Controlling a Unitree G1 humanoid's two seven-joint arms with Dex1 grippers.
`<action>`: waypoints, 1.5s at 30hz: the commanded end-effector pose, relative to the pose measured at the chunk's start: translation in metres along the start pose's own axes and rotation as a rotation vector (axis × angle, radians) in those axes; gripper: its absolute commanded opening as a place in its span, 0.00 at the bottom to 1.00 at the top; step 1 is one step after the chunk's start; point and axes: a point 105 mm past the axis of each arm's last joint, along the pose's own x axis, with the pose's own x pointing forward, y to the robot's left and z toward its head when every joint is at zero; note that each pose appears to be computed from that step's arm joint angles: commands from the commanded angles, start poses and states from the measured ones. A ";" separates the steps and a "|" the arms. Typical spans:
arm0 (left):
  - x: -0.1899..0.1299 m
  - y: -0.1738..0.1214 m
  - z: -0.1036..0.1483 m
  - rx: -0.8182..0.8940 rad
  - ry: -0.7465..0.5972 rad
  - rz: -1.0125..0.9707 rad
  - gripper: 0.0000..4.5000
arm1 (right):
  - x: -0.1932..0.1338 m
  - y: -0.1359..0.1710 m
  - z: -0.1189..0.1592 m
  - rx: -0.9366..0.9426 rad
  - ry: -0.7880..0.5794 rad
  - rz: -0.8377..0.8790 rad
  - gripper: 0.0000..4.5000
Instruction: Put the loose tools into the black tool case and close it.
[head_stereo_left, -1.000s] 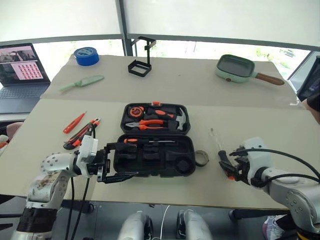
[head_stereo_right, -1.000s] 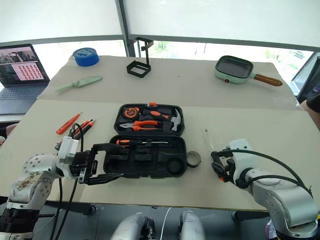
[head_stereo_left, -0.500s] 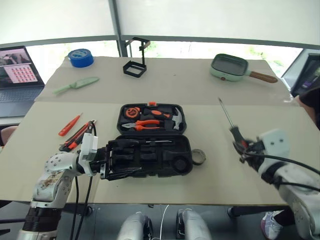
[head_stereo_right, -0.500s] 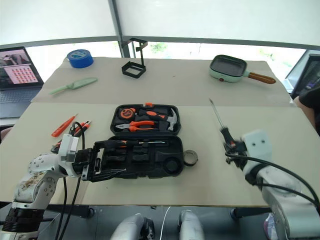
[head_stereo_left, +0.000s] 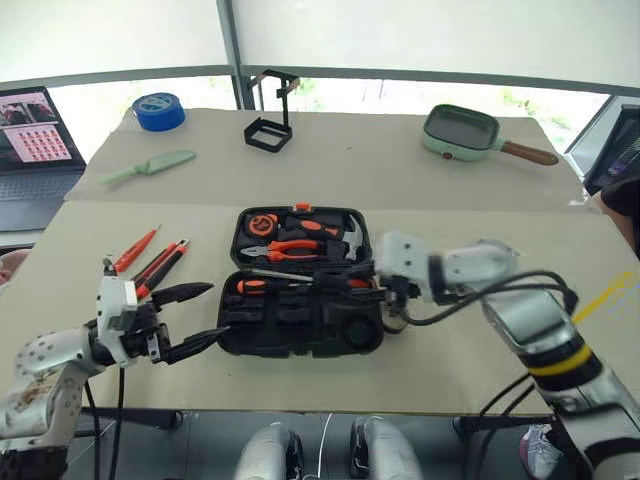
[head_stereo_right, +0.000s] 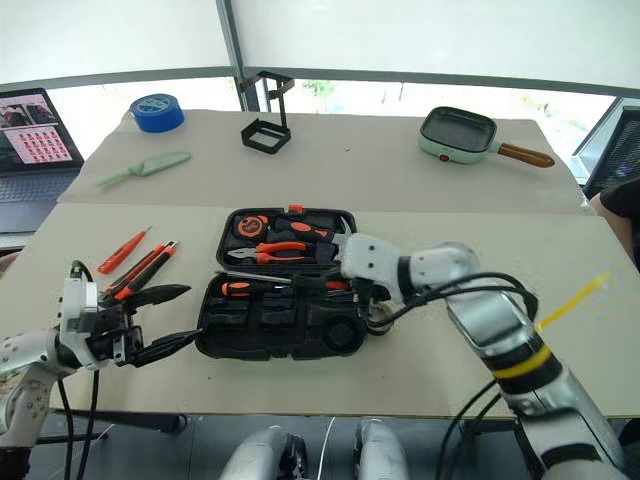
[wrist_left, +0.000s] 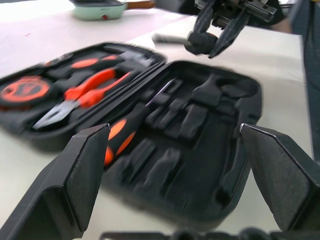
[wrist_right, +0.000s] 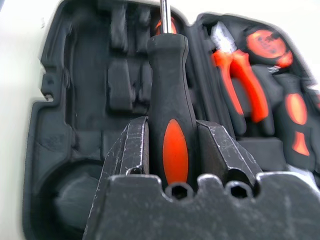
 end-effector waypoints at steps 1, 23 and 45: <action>0.001 -0.007 0.010 0.057 -0.034 0.032 1.00 | 0.004 -0.004 -0.006 0.032 0.080 0.030 0.23; 0.005 -0.014 0.011 0.069 -0.036 0.052 1.00 | 0.024 -0.016 -0.009 0.025 0.179 0.065 0.34; 0.001 -0.009 0.005 0.077 -0.039 0.119 1.00 | 0.027 -0.022 0.005 0.162 -0.263 -0.047 0.01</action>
